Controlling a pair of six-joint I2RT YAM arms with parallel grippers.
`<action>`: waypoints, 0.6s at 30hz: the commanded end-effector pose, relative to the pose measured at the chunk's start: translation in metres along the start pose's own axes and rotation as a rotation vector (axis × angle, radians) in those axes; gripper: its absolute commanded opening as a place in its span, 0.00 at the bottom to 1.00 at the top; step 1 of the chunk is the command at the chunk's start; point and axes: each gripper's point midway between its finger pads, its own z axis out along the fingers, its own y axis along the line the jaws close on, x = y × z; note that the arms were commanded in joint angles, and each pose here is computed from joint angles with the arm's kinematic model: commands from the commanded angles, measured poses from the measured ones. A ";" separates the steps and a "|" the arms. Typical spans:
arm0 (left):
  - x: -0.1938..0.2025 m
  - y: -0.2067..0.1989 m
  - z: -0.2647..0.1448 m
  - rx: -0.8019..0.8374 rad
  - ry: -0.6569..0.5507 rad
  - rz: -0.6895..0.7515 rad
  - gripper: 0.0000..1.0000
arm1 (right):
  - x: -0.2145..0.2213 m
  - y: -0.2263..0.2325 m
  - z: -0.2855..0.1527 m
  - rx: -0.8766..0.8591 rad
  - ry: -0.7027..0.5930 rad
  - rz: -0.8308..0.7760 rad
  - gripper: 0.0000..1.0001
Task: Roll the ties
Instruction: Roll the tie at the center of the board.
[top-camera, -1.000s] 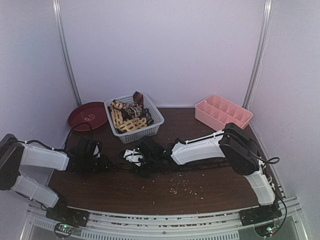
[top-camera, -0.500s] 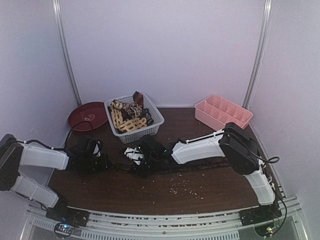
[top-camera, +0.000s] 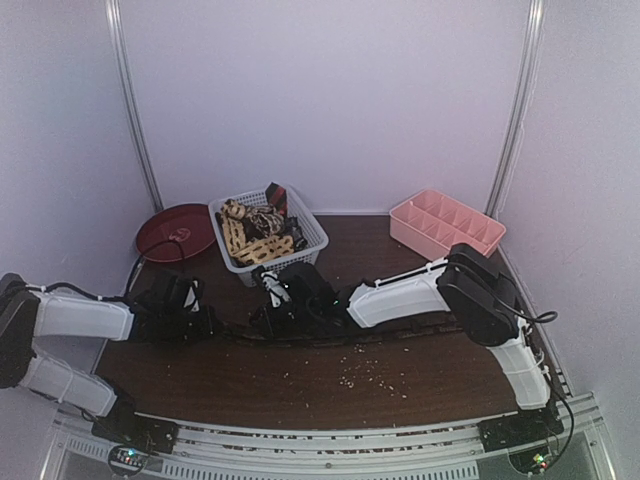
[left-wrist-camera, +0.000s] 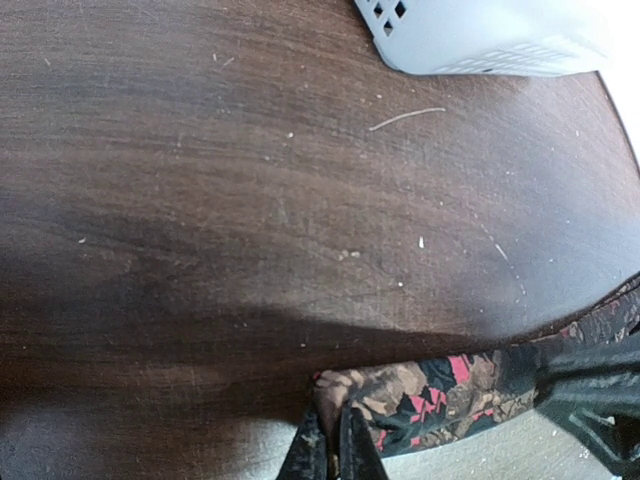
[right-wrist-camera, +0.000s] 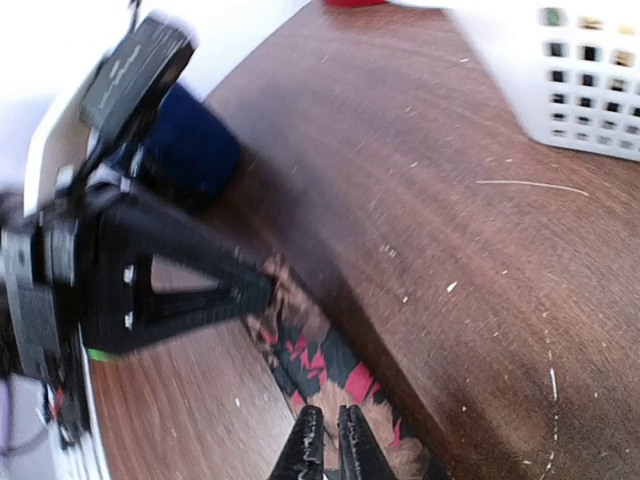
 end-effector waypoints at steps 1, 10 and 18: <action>-0.004 -0.002 -0.004 0.008 -0.016 0.012 0.04 | -0.006 -0.010 0.005 0.039 -0.067 0.186 0.07; -0.005 -0.003 -0.007 0.022 -0.025 0.011 0.04 | 0.018 -0.006 0.023 0.070 -0.016 0.208 0.00; -0.006 -0.025 -0.011 0.133 -0.022 0.034 0.08 | 0.035 -0.021 0.035 0.128 0.018 0.220 0.00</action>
